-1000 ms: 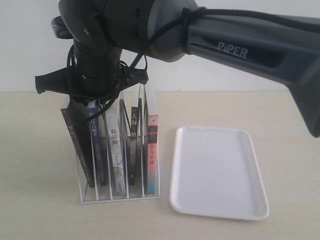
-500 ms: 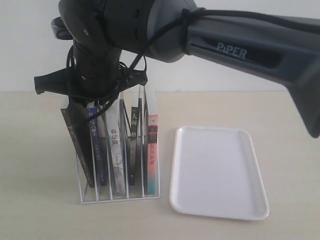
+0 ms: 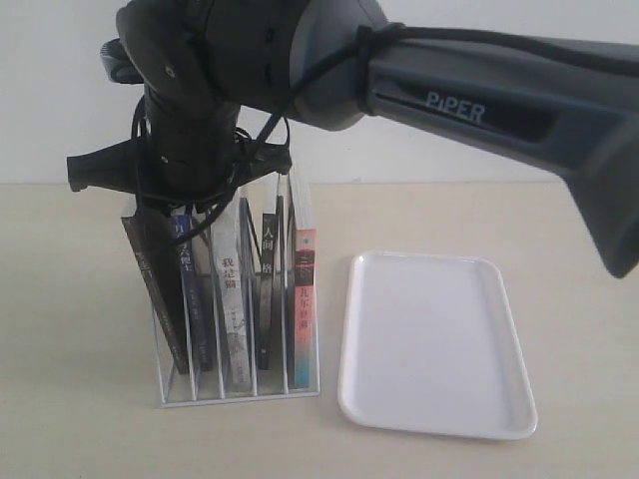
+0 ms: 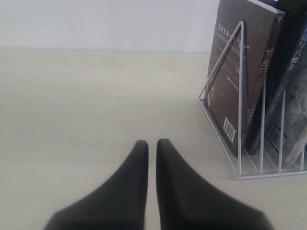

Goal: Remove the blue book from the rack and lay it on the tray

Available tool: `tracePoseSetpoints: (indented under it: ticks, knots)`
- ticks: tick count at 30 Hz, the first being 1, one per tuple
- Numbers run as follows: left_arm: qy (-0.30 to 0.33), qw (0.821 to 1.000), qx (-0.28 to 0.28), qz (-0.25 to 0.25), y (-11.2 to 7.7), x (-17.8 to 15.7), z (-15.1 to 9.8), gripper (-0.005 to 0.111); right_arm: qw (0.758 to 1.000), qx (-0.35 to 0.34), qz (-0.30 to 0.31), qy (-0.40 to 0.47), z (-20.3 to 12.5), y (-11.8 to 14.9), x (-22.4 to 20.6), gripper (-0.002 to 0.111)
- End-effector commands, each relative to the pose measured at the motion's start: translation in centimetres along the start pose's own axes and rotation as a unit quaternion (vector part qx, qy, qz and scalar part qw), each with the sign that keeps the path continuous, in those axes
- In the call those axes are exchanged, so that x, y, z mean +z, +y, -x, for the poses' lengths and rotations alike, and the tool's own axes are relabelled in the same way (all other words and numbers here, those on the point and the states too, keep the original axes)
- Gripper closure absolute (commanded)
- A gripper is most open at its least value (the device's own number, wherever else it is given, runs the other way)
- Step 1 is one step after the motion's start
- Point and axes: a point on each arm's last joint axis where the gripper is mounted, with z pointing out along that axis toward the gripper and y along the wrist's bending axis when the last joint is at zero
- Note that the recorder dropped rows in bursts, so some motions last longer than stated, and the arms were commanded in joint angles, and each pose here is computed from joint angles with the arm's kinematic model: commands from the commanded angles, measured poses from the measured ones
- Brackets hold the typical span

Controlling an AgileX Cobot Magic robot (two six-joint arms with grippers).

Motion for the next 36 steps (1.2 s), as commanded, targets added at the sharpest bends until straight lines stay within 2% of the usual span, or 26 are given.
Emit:
tracePoseSetpoints:
  ticks: [1,2,14,36]
  knots:
    - [0.000,1.000,-0.003,0.002,0.0,0.0,-0.1,0.101,1.000,-0.006,-0.004,0.006,-0.1,-0.1,0.2,0.098]
    - [0.000,1.000,-0.003,0.002,0.0,0.0,-0.1,0.101,1.000,-0.011,-0.004,0.006,-0.1,-0.1,0.2,0.108]
    - [0.000,1.000,-0.003,0.002,0.0,0.0,-0.1,0.101,1.000,-0.015,0.004,-0.019,0.9,-0.3,-2.3,0.108]
    - [0.000,1.000,-0.003,0.002,0.0,0.0,-0.1,0.101,0.990,-0.030,0.040,-0.129,3.7,-1.7,-13.1,0.108]
